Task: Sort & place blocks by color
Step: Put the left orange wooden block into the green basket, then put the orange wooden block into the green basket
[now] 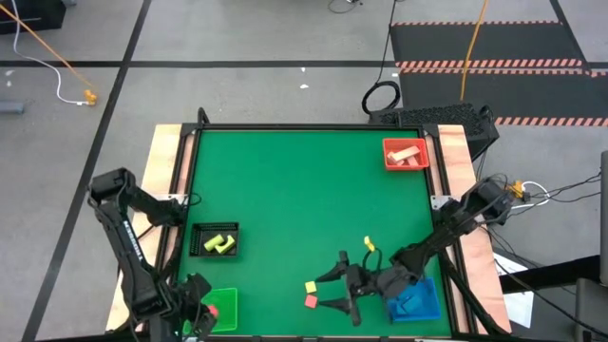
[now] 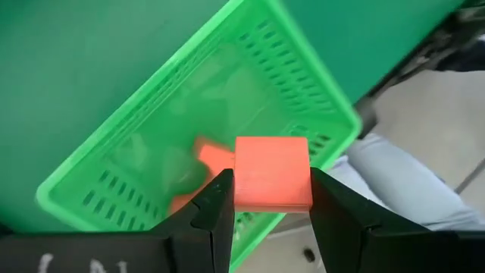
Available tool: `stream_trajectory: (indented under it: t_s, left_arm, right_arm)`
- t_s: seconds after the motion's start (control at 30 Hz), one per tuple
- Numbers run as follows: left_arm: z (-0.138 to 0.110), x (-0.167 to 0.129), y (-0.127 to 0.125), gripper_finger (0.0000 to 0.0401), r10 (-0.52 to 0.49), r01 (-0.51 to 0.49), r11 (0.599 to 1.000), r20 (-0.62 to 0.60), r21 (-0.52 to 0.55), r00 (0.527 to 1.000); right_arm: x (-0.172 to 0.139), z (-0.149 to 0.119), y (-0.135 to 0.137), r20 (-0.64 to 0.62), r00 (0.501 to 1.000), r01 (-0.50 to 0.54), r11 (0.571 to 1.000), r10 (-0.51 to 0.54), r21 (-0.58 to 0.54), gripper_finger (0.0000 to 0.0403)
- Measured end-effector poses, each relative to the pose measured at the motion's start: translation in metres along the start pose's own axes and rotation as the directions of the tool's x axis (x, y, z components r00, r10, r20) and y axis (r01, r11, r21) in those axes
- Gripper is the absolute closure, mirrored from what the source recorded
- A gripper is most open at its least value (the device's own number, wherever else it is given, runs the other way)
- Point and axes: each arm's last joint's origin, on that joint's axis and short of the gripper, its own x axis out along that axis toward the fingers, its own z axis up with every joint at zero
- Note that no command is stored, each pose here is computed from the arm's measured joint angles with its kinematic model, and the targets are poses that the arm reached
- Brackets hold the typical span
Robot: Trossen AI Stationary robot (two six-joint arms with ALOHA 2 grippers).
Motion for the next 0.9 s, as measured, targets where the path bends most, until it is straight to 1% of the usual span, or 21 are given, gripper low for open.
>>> stream_trajectory:
  t_s: [0.13,0.23,0.3,0.43,0.53,0.63,0.73,0.9]
  left_arm:
    - [-0.003,0.008,0.001,0.0266,0.048,-0.048,0.999,-0.024,-0.016,0.999]
    - [-0.004,0.012,0.001,0.026,0.06,-0.061,0.998,-0.021,-0.015,0.998]
    - [-0.005,0.013,0.001,0.0229,0.064,-0.064,0.998,-0.019,-0.014,0.998]
    - [-0.004,0.014,0.001,0.0148,0.064,-0.065,0.998,-0.019,-0.015,0.998]
    - [-0.004,0.014,0.001,0.0106,0.062,-0.062,0.998,-0.02,-0.016,0.998]
    - [-0.003,0.014,0.0,0.0082,0.056,-0.056,0.998,-0.022,-0.012,0.998]
    - [-0.003,0.014,0.0,0.0072,0.055,-0.055,0.998,-0.023,-0.006,0.998]
    - [-0.002,0.015,-0.005,0.0076,0.027,-0.027,0.999,-0.032,0.02,0.999]
  right_arm:
    - [0.008,-0.01,0.0,-0.023,1.0,0.011,1.0,-0.01,0.013,0.0136]
    - [0.009,-0.016,0.0,-0.041,0.999,0.016,0.999,-0.014,0.028,0.0136]
    - [0.01,-0.018,0.0,-0.046,0.999,0.017,0.999,-0.015,0.045,0.0136]
    - [0.009,-0.022,-0.002,-0.09,0.995,0.042,0.998,-0.037,0.052,0.0136]
    - [0.009,-0.027,-0.004,-0.133,0.989,0.062,0.998,-0.058,0.027,0.0136]
    - [0.008,-0.03,-0.006,-0.162,0.984,0.074,0.997,-0.074,-0.007,0.0136]
    - [0.008,-0.031,-0.007,-0.174,0.981,0.072,0.996,-0.081,-0.055,0.0136]
    - [0.009,-0.038,-0.006,-0.185,0.979,0.046,0.981,-0.082,-0.189,0.0136]
